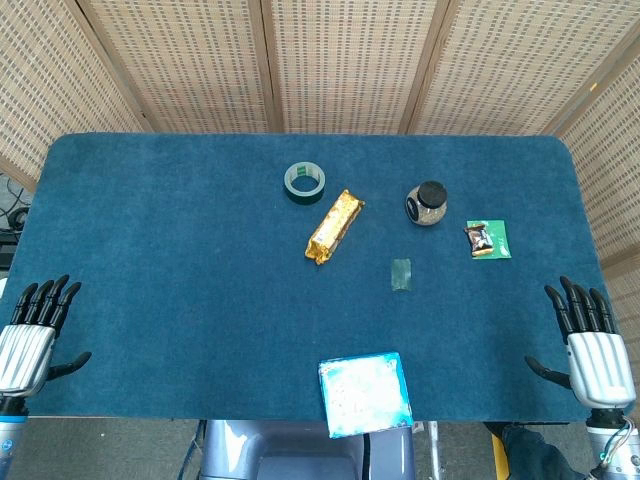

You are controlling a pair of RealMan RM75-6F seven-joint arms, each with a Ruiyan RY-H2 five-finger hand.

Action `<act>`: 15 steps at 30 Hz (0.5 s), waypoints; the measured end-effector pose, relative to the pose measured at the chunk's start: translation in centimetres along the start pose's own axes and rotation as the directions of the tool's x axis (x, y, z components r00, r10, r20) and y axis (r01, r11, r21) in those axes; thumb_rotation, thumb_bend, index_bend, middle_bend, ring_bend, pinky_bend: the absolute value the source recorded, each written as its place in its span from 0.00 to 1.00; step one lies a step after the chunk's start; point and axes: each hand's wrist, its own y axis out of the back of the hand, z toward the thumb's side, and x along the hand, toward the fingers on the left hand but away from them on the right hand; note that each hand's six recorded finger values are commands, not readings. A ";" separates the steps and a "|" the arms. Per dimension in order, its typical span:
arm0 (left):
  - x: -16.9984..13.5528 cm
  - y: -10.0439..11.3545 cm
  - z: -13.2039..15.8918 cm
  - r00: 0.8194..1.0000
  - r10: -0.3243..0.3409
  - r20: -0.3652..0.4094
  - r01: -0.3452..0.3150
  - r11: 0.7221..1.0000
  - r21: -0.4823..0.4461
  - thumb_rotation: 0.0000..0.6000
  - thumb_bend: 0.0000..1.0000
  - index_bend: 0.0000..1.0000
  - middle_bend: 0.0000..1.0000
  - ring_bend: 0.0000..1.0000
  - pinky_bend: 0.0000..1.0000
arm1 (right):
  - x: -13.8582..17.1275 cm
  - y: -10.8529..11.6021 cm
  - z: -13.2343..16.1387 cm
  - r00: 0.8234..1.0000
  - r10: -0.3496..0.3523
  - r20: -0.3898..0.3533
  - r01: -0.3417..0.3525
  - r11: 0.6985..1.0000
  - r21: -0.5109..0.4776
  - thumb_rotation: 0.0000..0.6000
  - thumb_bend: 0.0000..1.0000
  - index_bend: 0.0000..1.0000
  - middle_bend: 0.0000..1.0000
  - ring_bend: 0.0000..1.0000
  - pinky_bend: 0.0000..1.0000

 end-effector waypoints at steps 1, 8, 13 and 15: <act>0.0 0.0 0.0 1.000 -0.003 -0.001 0.003 1.000 -0.001 1.00 0.00 0.00 0.00 0.00 0.00 | 0.0 0.0 0.0 1.000 0.001 0.000 -0.001 1.000 0.000 1.00 0.00 0.00 0.00 0.00 0.00; 0.2 0.0 -0.2 1.000 -0.011 -0.009 0.011 1.000 -0.011 1.00 0.00 0.00 0.00 0.00 0.00 | -0.4 -0.4 0.4 1.000 0.017 -0.020 -0.017 1.000 -0.012 1.00 0.00 0.02 0.00 0.00 0.00; 0.4 0.1 -0.3 1.000 -0.008 -0.012 0.007 1.000 -0.016 1.00 0.00 0.00 0.00 0.00 0.00 | -1.8 -1.0 1.5 0.996 0.041 -0.079 -0.042 0.999 -0.013 1.00 0.00 0.13 0.00 0.00 0.00; 0.5 -0.1 -0.4 1.000 -0.013 -0.014 0.013 1.000 -0.014 1.00 0.00 0.00 0.00 0.00 0.00 | -2.8 -1.3 2.2 0.992 0.054 -0.114 -0.055 0.998 -0.009 1.00 0.00 0.18 0.00 0.00 0.00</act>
